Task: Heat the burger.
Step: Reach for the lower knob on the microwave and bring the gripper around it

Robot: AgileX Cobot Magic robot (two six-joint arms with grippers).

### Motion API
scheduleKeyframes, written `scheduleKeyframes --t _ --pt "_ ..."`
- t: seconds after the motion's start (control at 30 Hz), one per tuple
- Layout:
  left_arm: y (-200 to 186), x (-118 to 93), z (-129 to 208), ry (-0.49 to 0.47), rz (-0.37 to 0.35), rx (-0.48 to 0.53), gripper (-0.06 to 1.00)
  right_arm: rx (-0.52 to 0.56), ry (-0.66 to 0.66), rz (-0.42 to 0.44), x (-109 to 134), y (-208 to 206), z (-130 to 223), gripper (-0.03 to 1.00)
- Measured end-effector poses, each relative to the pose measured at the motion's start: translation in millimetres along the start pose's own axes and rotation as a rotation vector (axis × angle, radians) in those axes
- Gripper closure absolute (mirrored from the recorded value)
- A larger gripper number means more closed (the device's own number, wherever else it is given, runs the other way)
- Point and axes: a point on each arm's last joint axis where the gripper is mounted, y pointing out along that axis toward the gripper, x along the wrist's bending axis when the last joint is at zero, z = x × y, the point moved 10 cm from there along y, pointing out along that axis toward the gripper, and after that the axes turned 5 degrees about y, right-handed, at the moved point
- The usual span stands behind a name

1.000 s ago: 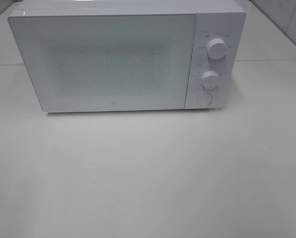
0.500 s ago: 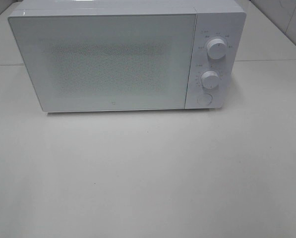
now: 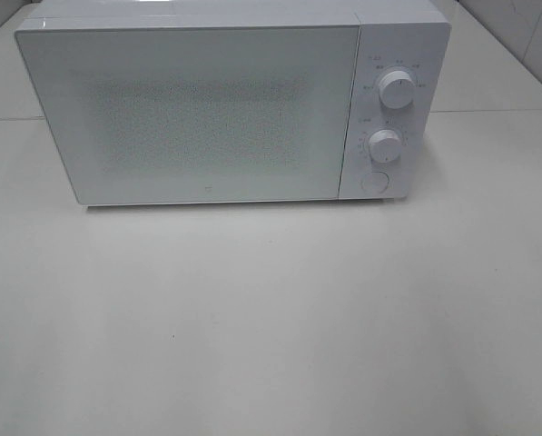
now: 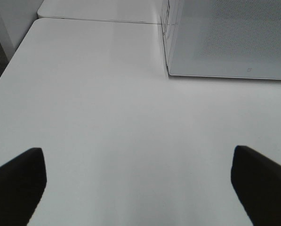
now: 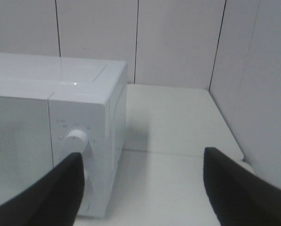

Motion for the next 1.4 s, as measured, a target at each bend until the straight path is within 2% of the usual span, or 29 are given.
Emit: scheduleKeyframes --t 0.07,0.17,0.4,0.53,0.87,0.93,1.13,1.23,1.33,1.4 --pt "0 0 0 0.0 0.0 0.0 -0.04 -0.071 -0.013 -0.006 2 18 -4 0.25" --pt "0 0 0 0.0 0.0 0.0 -0.04 -0.108 -0.013 -0.012 4 35 -6 0.25" --pt "0 0 0 0.0 0.0 0.0 -0.04 -0.1 -0.01 -0.024 7 69 3 0.25" --pt "0 0 0 0.0 0.0 0.0 -0.04 -0.067 -0.003 -0.031 9 96 22 0.25" --pt "0 0 0 0.0 0.0 0.0 -0.04 -0.088 0.02 -0.046 16 136 51 0.25" --pt "0 0 0 0.0 0.0 0.0 -0.04 -0.06 0.039 -0.071 29 142 71 0.25" --pt "0 0 0 0.0 0.0 0.0 -0.04 -0.052 0.073 -0.073 41 142 83 0.25" --pt "0 0 0 0.0 0.0 0.0 -0.04 -0.034 0.073 -0.091 55 140 92 0.25" --pt "0 0 0 0.0 0.0 0.0 -0.04 0.005 0.064 -0.111 69 140 105 0.25" --pt "0 0 0 0.0 0.0 0.0 -0.04 0.075 0.066 -0.129 85 140 127 0.25"
